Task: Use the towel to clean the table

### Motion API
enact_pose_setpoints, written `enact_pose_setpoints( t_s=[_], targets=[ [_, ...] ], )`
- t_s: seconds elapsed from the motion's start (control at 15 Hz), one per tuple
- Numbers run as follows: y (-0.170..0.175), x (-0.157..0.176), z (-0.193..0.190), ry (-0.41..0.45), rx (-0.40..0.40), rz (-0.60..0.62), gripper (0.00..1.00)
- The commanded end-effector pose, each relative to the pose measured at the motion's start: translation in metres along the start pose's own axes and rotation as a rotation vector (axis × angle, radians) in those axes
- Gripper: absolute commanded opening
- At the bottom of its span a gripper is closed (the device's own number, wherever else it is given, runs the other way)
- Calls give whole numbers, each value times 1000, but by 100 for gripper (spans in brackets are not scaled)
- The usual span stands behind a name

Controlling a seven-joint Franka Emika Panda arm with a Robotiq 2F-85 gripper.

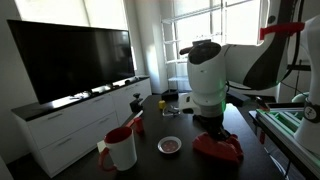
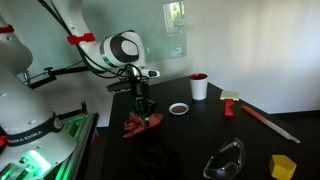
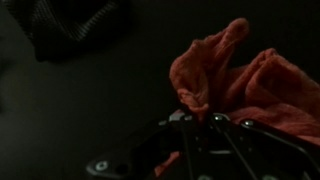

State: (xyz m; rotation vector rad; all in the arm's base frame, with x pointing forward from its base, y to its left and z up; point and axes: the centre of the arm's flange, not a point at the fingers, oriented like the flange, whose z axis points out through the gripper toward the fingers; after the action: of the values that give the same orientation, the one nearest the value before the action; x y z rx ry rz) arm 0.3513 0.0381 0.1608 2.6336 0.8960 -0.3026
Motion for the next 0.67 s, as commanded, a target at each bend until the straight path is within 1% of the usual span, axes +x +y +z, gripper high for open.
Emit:
enact_pose_setpoints(
  t_s=[0.0, 0.13, 0.27, 0.6],
  targets=[
    [-42, -34, -12, 38, -22, -38, 2],
    [-46, -28, -11, 46, -45, -46, 2],
    [-41, -27, -9, 44, -61, -40, 2],
    [-13, -37, -2, 45, -79, 25, 2]
  ],
)
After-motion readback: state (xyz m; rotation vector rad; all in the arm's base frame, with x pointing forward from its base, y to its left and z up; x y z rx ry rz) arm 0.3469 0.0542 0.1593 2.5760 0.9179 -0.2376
